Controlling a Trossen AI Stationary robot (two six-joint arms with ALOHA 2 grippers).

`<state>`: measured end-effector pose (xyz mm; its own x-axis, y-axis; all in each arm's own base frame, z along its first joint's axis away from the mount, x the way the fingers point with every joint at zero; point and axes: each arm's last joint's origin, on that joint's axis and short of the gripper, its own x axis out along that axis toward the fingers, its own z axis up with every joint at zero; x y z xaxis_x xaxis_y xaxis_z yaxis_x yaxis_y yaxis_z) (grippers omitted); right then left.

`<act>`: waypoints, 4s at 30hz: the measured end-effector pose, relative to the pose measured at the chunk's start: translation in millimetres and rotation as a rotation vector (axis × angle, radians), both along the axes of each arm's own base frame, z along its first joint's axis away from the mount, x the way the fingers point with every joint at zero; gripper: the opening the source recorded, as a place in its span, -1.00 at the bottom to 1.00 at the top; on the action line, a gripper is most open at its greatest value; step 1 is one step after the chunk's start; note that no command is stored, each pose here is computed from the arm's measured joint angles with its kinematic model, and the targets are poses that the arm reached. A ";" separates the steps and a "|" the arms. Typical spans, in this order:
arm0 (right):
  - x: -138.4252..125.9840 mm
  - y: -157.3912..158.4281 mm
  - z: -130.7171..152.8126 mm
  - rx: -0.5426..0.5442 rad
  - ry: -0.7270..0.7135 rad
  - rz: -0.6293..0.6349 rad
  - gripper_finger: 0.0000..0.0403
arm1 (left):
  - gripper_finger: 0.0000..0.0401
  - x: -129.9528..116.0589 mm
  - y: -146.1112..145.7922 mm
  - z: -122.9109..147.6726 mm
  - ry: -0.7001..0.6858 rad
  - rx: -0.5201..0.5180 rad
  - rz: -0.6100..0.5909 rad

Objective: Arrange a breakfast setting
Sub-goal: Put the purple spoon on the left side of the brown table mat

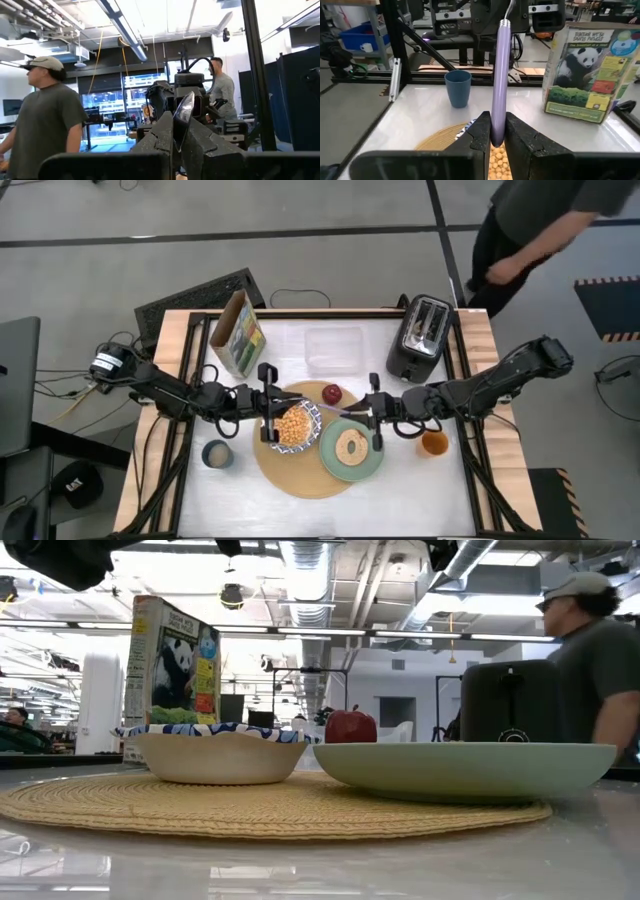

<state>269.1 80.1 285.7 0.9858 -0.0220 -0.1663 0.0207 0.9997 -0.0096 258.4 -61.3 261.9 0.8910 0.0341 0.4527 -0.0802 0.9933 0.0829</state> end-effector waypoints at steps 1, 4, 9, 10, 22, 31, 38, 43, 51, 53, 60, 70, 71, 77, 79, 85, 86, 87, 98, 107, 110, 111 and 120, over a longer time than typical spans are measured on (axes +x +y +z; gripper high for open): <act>0.2 -0.5 0.0 0.008 0.000 -0.001 -0.63 | -0.98 0.0 0.0 0.0 0.000 0.000 0.000; 0.1 -1.1 -1.3 0.020 0.014 0.001 -0.49 | -1.00 -0.2 0.3 0.2 0.001 -0.002 0.012; -11.6 -2.4 5.1 0.015 0.039 0.003 -0.08 | -1.00 -5.8 2.1 6.5 0.041 0.000 0.034; -16.1 -2.5 6.5 0.009 0.055 0.006 0.01 | -1.00 -8.2 2.8 8.8 0.058 -0.002 0.032; -52.1 1.8 5.4 0.104 0.241 0.019 0.29 | -1.00 -50.6 16.3 29.8 0.502 -0.128 0.003; -41.3 4.7 -10.3 0.102 0.316 -0.005 0.29 | -1.00 -75.8 28.8 39.0 0.924 -0.396 0.062; -35.8 3.4 -18.4 0.095 0.356 -0.025 0.29 | -1.00 -87.7 35.4 23.9 1.130 -0.594 0.066; -35.9 3.5 -18.0 0.103 0.353 -0.027 0.29 | -1.00 -89.9 40.5 7.6 1.190 -0.649 0.122; -36.2 3.3 -18.5 0.118 0.359 -0.034 0.29 | -1.00 -94.8 48.2 -26.3 1.290 -0.784 0.149; -36.2 3.3 -18.4 0.118 0.358 -0.034 0.29 | -1.00 -95.7 51.0 -31.4 1.303 -0.802 0.159; -36.1 3.4 -18.2 0.119 0.355 -0.033 0.29 | -1.00 -97.3 62.9 -53.1 1.309 -0.888 0.167; -36.0 3.4 -18.1 0.119 0.355 -0.033 0.29 | -1.00 -102.4 74.2 -80.8 1.314 -1.032 0.118; -36.0 3.4 -18.1 0.119 0.355 -0.033 0.29 | -1.00 -102.7 74.9 -82.7 1.311 -1.037 0.117; -36.1 3.4 -18.2 0.127 0.355 -0.036 0.29 | -1.00 -103.6 77.1 -85.6 1.304 -1.031 0.153; -36.1 3.4 -18.2 0.127 0.355 -0.036 0.29 | -1.00 -103.7 77.4 -85.7 1.301 -1.026 0.167; -36.1 3.4 -18.2 0.127 0.355 -0.036 0.29 | -1.00 -103.8 78.3 -85.8 1.295 -1.002 0.194; -36.1 3.4 -18.2 0.127 0.355 -0.036 0.29 | -1.00 -103.8 78.5 -85.8 1.292 -0.997 0.203; -36.1 3.4 -18.2 0.130 0.355 -0.037 0.29 | -1.00 -103.9 78.8 -85.9 1.289 -0.993 0.214; -36.1 3.4 -18.3 0.135 0.356 -0.039 0.29 | -0.79 -105.6 81.4 -87.0 1.275 -0.950 0.316; -36.1 3.4 -18.3 0.135 0.356 -0.039 0.29 | -0.47 -106.5 82.3 -87.4 1.272 -0.927 0.355; -36.1 3.4 -18.3 0.135 0.356 -0.039 0.29 | -0.46 -106.5 82.0 -87.4 1.281 -0.917 0.340; -36.1 3.4 -18.3 0.135 0.356 -0.039 0.29 | -0.46 -106.4 81.7 -87.5 1.288 -0.913 0.328; -36.1 3.4 -18.3 0.135 0.356 -0.039 0.29 | -0.45 -106.3 79.7 -84.1 1.319 -0.953 0.266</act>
